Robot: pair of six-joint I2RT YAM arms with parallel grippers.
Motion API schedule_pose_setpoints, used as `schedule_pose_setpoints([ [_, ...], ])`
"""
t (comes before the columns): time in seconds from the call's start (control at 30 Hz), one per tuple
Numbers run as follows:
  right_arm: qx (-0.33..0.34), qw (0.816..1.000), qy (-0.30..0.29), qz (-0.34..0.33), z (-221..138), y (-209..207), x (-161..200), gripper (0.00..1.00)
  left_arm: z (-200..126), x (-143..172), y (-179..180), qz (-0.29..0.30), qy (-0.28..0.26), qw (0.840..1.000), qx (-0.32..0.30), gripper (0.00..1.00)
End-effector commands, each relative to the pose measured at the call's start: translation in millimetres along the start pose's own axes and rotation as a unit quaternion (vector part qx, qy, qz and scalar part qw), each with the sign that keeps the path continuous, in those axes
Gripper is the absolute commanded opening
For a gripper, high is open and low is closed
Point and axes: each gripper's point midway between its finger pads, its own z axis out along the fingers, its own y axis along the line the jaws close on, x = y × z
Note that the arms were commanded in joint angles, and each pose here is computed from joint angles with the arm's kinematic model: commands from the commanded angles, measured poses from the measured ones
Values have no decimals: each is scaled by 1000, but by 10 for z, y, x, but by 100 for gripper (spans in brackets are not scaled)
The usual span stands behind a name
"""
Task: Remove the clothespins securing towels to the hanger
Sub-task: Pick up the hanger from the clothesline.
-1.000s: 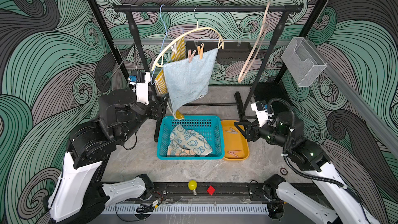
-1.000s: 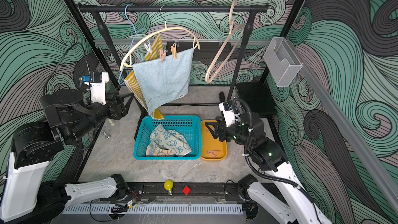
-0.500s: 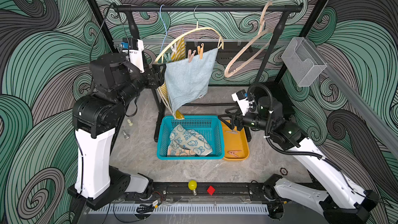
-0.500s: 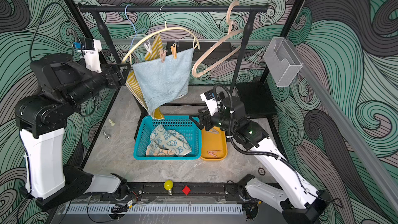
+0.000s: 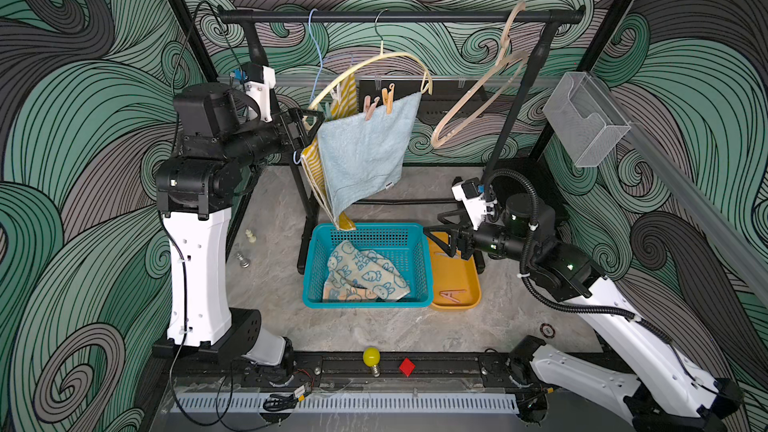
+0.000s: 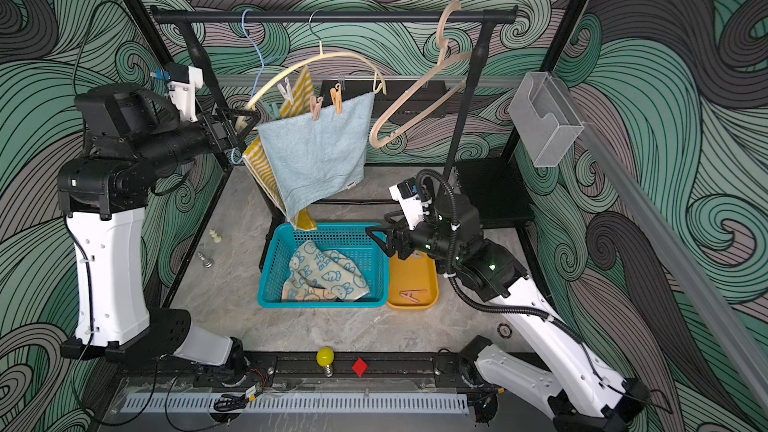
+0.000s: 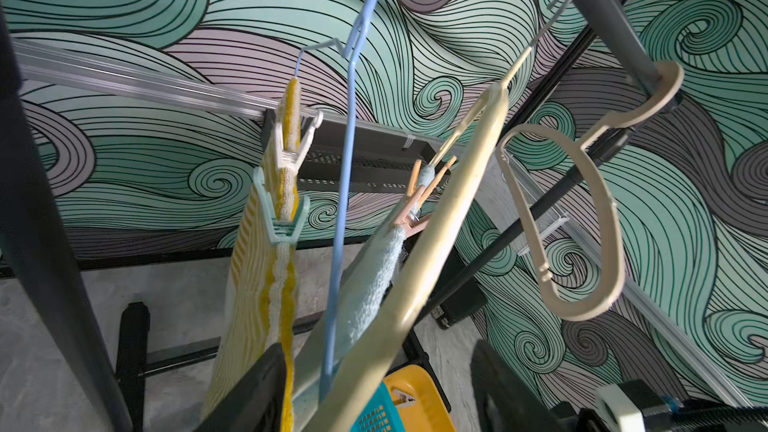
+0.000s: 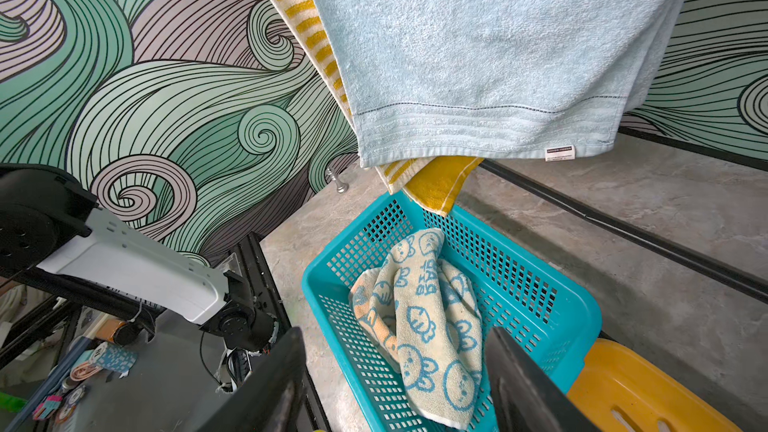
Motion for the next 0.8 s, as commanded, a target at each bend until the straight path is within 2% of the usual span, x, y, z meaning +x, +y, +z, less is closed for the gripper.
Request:
schedule_pose_setpoints([
  [0.0, 9, 1000, 3, 1, 18, -37, 52, 69, -97, -37, -159, 8, -7, 999, 35, 69],
  [0.27, 11, 1000, 13, 10, 117, -87, 120, 69, -188, -85, -272, 10, -20, 998, 52, 68],
  [0.77, 23, 999, 32, 15, 231, -185, 233, 69, -125, 115, -511, -16, 25, 994, 110, 66],
])
